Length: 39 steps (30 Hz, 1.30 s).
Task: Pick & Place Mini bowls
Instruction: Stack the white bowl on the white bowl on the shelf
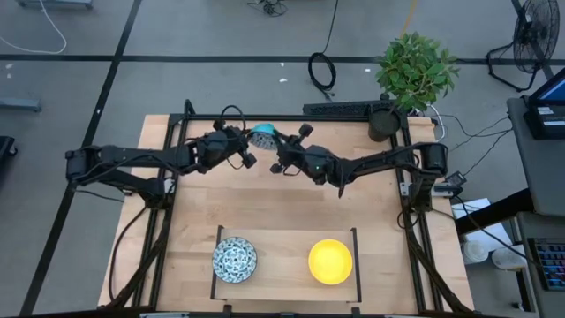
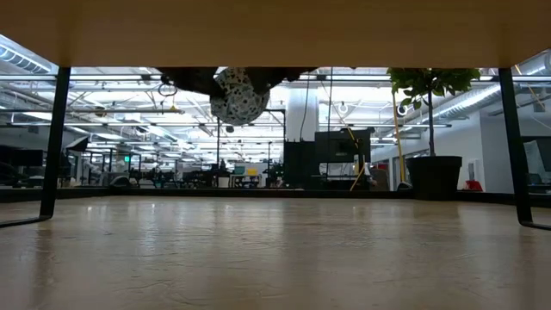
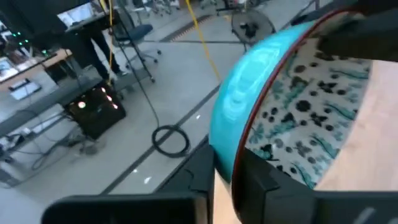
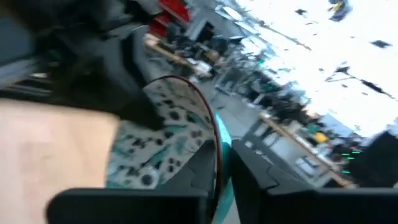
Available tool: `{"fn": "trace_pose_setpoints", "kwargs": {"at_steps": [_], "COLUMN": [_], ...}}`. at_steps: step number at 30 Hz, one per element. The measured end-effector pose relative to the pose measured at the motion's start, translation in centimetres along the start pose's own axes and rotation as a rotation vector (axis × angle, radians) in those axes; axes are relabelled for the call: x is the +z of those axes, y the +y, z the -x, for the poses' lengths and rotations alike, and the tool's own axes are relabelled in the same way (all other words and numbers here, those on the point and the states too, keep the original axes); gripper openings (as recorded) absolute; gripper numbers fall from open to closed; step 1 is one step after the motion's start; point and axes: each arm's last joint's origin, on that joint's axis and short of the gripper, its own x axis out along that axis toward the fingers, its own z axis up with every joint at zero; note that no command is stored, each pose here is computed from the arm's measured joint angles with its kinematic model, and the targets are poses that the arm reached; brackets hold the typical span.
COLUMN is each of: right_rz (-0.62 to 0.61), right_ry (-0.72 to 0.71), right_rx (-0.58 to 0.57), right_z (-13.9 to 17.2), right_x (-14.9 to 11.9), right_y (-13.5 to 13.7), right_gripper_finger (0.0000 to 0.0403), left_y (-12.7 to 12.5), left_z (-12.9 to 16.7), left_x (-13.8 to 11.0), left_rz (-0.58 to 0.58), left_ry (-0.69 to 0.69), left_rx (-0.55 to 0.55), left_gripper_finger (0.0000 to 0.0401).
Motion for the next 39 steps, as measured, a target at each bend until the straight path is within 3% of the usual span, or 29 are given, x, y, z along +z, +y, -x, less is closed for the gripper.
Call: {"fn": "trace_pose_setpoints", "kwargs": {"at_steps": [6, 12, 18, 23, 28, 34, 39], "right_rz": [-0.066, -0.1, -0.068, -0.112, -0.2, -0.274, -0.318], "right_ry": [0.032, 0.093, 0.212, 0.267, 0.244, 0.147, 0.018], "right_rx": [0.074, 0.088, 0.123, 0.253, 0.367, 0.347, 0.362], "right_z": [0.4, 0.6, 0.9, 1.5, 2.7, 5.8, 10.1], "right_x": [-0.3, -0.8, -2.2, -2.5, -2.2, -2.8, -5.0], "right_y": [0.9, 1.2, 1.8, 1.6, -0.5, -4.4, -7.4], "right_gripper_finger": [0.0099, 0.0174, 0.0217, 0.0221, 0.0211, 0.02, 0.0193], "left_y": [0.6, 1.4, 2.3, 2.3, 2.2, 2.3, 2.5], "left_z": [0.7, 1.7, 2.8, 3.5, 4.2, 4.9, 5.2], "left_x": [0.9, 2.3, 3.6, 4.1, 4.2, 4.3, 4.3], "left_rz": [-0.03, -0.018, 0.029, 0.055, 0.076, 0.106, 0.114], "left_ry": [-0.011, -0.043, -0.025, -0.039, -0.049, -0.054, -0.051], "left_rx": [0.051, 0.095, 0.138, 0.115, 0.096, 0.073, 0.064], "left_gripper_finger": [0.0013, 0.0012, 0.0011, 0.0011, 0.0011, 0.0011, 0.0011]}}
